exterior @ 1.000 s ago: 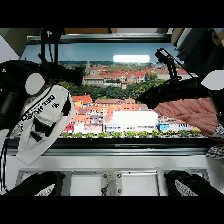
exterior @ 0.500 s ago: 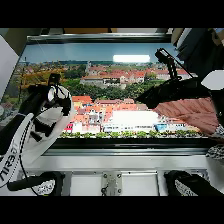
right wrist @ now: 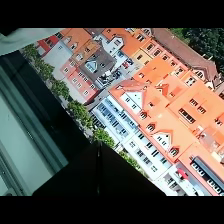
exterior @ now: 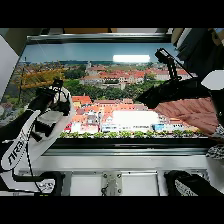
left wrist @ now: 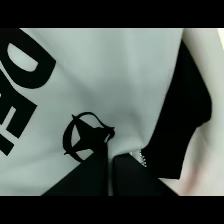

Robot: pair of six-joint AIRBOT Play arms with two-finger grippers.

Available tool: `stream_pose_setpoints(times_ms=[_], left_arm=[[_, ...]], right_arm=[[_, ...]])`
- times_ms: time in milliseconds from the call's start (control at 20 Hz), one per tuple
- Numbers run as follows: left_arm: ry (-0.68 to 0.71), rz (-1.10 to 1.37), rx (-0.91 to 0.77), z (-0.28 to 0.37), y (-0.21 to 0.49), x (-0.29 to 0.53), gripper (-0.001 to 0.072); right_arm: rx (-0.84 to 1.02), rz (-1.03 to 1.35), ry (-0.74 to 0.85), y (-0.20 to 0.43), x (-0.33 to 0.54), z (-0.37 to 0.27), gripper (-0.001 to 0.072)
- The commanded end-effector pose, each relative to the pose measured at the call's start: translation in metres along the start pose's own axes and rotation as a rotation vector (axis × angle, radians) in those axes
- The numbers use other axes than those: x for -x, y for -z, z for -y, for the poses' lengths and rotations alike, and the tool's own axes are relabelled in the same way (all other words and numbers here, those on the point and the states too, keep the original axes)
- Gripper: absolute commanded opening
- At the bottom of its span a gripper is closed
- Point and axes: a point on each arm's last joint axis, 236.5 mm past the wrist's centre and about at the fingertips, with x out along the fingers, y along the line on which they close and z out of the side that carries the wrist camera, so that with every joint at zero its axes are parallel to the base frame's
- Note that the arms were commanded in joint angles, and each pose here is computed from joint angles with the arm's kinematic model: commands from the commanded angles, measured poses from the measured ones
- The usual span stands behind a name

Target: Fold the clothes and pants, and hang the long-sleeved shirts on hangers.

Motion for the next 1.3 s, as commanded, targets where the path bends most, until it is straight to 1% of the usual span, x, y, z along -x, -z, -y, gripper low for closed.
stream_pose_setpoints(times_ms=[0, 100, 250, 300, 350, 400, 450, 600, 700, 750, 800, 850, 900, 1000, 1050, 1150, 1250], left_arm=[[0.050, 0.129, -0.026, 0.027, -0.024, 0.048, 0.0017], [0.112, 0.288, -0.077, 0.064, -0.052, 0.111, 0.0017], [0.249, 0.520, -0.164, 0.130, -0.080, 0.218, 0.0017], [0.293, 0.577, -0.189, 0.149, -0.084, 0.248, 0.0017], [0.348, 0.625, -0.215, 0.172, -0.086, 0.277, 0.0017], [0.403, 0.656, -0.235, 0.194, -0.086, 0.299, 0.0017], [0.461, 0.678, -0.256, 0.219, -0.085, 0.318, 0.0017], [0.595, 0.693, -0.324, 0.290, -0.082, 0.342, 0.0017], [0.634, 0.684, -0.365, 0.332, -0.084, 0.339, 0.0017], [0.635, 0.681, -0.373, 0.343, -0.089, 0.335, 0.0042], [0.624, 0.682, -0.374, 0.348, -0.097, 0.331, 0.0362], [0.613, 0.671, -0.357, 0.343, -0.106, 0.328, 0.0646], [0.591, 0.638, -0.319, 0.326, -0.115, 0.324, 0.0671], [0.520, 0.511, -0.231, 0.278, -0.117, 0.298, 0.0671], [0.486, 0.424, -0.196, 0.256, -0.107, 0.275, 0.0671], [0.452, 0.243, -0.174, 0.230, -0.062, 0.222, 0.0671], [0.462, 0.103, -0.159, 0.226, -0.004, 0.170, 0.0672]], right_arm=[[-0.001, -0.001, -0.001, 0.000, -0.001, 0.000, 0.0022], [-0.004, 0.004, -0.010, -0.001, -0.001, -0.002, 0.0022], [-0.020, 0.050, -0.061, -0.012, 0.000, -0.014, 0.0022], [0.017, 0.063, -0.059, -0.015, 0.001, -0.014, 0.0021], [0.079, 0.073, -0.032, -0.017, 0.004, -0.008, 0.0022], [0.087, 0.096, 0.015, -0.022, 0.013, 0.005, 0.0020], [0.052, 0.141, 0.078, -0.031, 0.025, 0.022, 0.0019], [-0.166, 0.350, 0.277, -0.055, 0.085, 0.083, 0.0018], [-0.283, 0.433, 0.357, -0.053, 0.122, 0.111, 0.0018], [-0.327, 0.455, 0.382, -0.049, 0.134, 0.121, 0.0018], [-0.359, 0.464, 0.401, -0.044, 0.144, 0.128, 0.0018], [-0.380, 0.469, 0.417, -0.039, 0.151, 0.135, 0.0018], [-0.395, 0.467, 0.423, -0.036, 0.155, 0.137, 0.0018], [-0.412, 0.452, 0.420, -0.030, 0.156, 0.138, 0.0018], [-0.412, 0.442, 0.411, -0.028, 0.154, 0.136, 0.0018], [-0.409, 0.421, 0.393, -0.026, 0.148, 0.131, 0.0018], [-0.396, 0.410, 0.378, -0.028, 0.142, 0.126, 0.0018]])
